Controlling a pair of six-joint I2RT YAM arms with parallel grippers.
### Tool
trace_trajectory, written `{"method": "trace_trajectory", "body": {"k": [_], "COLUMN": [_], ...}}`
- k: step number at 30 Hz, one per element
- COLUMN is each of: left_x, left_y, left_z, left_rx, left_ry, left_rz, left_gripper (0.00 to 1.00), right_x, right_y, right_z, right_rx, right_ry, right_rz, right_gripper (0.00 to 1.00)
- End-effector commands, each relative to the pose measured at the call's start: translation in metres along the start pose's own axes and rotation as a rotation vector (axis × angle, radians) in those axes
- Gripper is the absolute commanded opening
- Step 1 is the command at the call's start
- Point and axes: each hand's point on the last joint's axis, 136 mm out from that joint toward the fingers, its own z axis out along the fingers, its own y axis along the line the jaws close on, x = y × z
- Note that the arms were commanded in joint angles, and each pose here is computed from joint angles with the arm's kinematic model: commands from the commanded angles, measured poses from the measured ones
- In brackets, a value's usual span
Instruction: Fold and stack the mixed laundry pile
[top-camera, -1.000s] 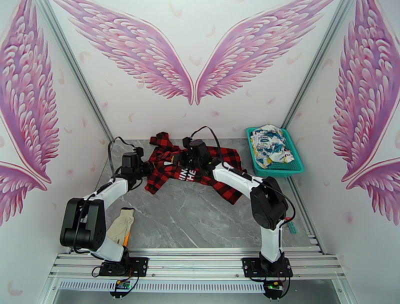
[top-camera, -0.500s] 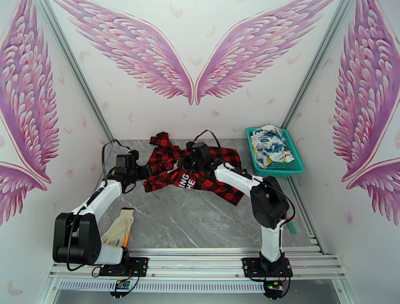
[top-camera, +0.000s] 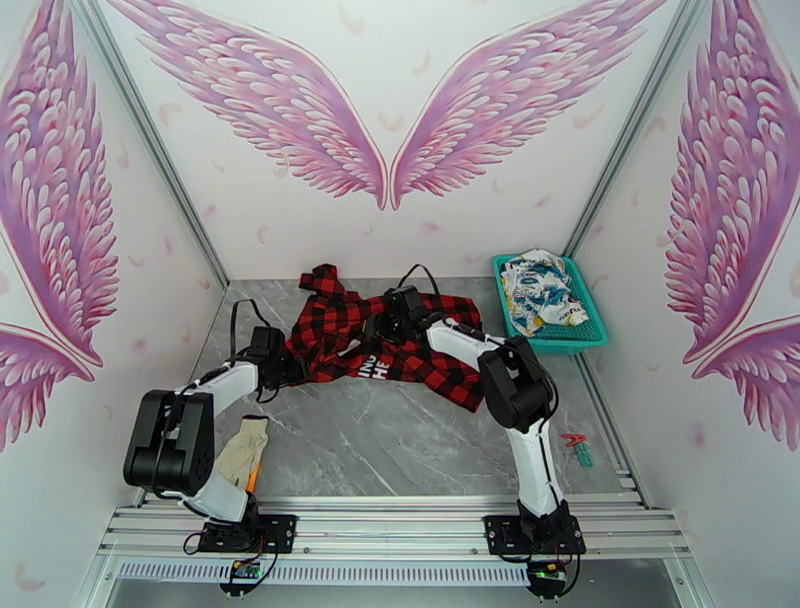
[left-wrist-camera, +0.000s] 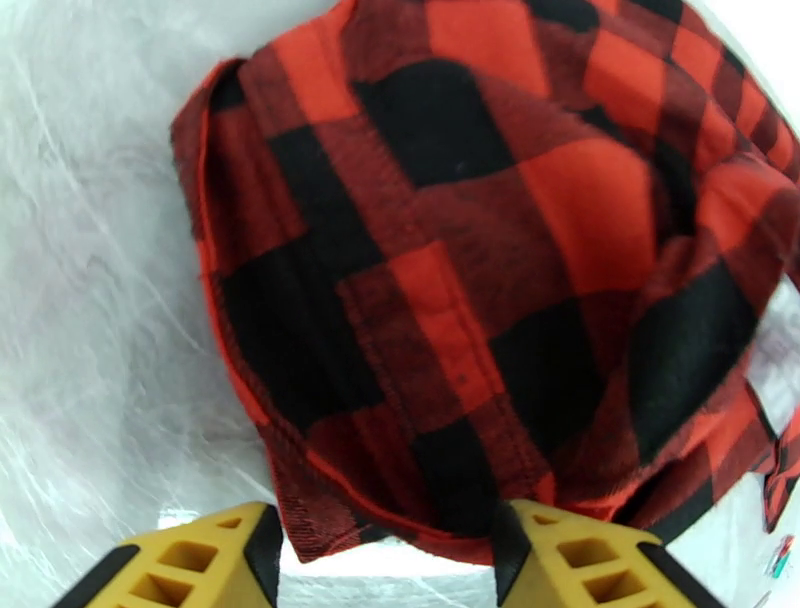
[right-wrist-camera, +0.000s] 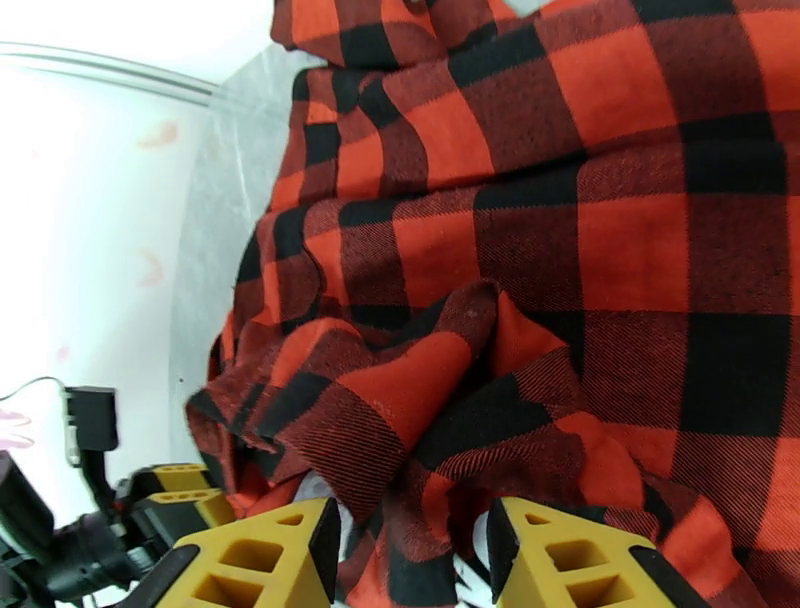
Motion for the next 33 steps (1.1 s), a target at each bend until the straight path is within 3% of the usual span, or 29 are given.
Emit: {"method": "trace_trajectory", "body": {"k": [1, 5, 12, 21, 25, 29, 31, 33], "left_x": [0.005, 0.002, -0.001, 0.001, 0.013, 0.021, 0.022, 0.021], "left_y": [0.009, 0.005, -0.01, 0.019, 0.036, 0.039, 0.038, 0.036], "left_z": [0.013, 0.024, 0.013, -0.06, -0.061, -0.048, -0.039, -0.03], "left_rx": [-0.064, -0.066, -0.07, -0.168, -0.185, -0.172, -0.171, -0.172], "left_ry": [0.008, 0.009, -0.007, -0.087, -0.062, -0.033, -0.003, 0.014], "left_rz": [-0.024, -0.036, 0.016, 0.052, 0.019, 0.008, 0.017, 0.022], "left_gripper": [0.56, 0.65, 0.65, 0.68, 0.63, 0.41, 0.39, 0.46], "right_x": [-0.019, -0.018, 0.001, 0.026, 0.028, 0.029, 0.03, 0.03], "right_y": [0.03, 0.036, 0.028, 0.013, 0.011, 0.01, 0.01, 0.009], "right_z": [-0.047, -0.08, -0.119, -0.129, -0.124, -0.121, -0.121, -0.123], "right_rx": [-0.068, -0.061, -0.002, 0.01, 0.005, 0.001, 0.003, 0.004], "right_ry": [-0.071, -0.105, -0.136, -0.119, -0.111, -0.102, -0.101, -0.104], "right_rz": [-0.062, -0.101, -0.148, -0.136, -0.127, -0.118, -0.115, -0.115], "right_gripper": [0.5, 0.52, 0.54, 0.56, 0.56, 0.56, 0.56, 0.56]}}
